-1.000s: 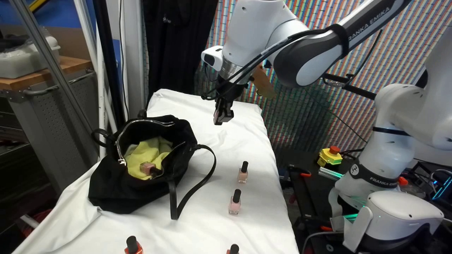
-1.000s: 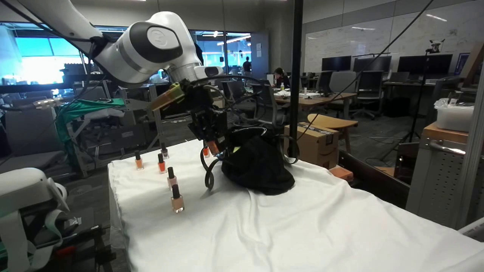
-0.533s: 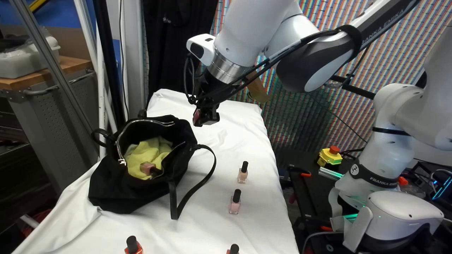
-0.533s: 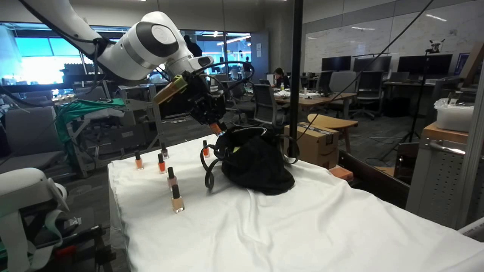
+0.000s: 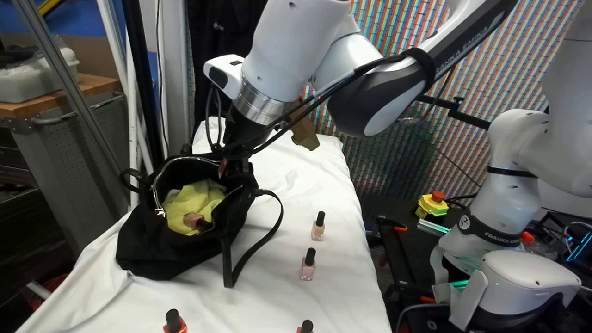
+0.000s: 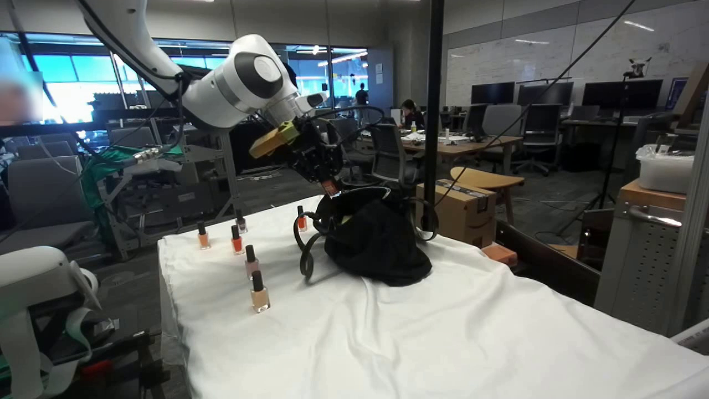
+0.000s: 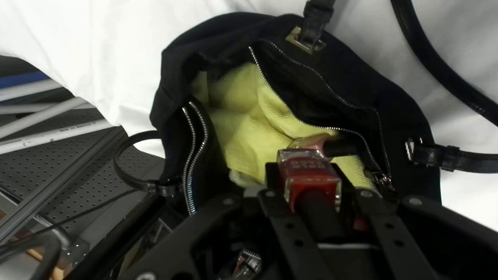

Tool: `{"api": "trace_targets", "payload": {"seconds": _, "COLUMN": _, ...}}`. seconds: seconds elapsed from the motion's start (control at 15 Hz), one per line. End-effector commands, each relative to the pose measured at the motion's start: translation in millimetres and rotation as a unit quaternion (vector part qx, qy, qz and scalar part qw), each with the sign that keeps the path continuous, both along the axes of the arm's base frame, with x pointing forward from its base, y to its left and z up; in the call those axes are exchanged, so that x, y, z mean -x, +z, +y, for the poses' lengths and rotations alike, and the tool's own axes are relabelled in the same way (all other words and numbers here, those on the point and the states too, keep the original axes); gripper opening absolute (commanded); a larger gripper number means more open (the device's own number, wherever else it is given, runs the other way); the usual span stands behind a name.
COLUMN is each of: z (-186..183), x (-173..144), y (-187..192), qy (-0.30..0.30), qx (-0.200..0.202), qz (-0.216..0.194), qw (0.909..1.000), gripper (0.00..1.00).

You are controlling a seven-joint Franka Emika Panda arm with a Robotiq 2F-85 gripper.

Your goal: Put all the nail polish in the black bag

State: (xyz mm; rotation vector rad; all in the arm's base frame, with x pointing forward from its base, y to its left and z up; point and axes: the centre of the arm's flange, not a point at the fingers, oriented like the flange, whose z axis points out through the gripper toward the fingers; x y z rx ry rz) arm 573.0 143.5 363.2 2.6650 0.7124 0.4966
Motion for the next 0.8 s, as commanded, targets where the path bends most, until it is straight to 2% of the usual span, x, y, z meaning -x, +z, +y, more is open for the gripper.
{"api": "trace_targets", "payload": {"seconds": 0.0, "z": 12.3, "x": -40.7, "y": -7.9, "qy": 0.012, "qx": -0.004, "qz": -0.014, "qw": 0.9998, "gripper": 0.15}}
{"api": "trace_targets", "payload": {"seconds": 0.6, "z": -1.3, "x": -91.1, "y": -29.2, "qy": -0.017, "qx": -0.003, "qz": -0.032, "qw": 0.9993, "gripper": 0.15}}
{"api": "trace_targets", "payload": {"seconds": 0.67, "z": -6.0, "x": -96.9, "y": -30.1, "qy": -0.023, "qx": -0.002, "qz": -0.032, "qw": 0.9992, "gripper": 0.2}}
{"api": "trace_targets", "payload": {"seconds": 0.73, "z": -10.0, "x": -101.0, "y": -32.7, "qy": -0.027, "qx": 0.001, "qz": -0.032, "qw": 0.9991, "gripper": 0.59}}
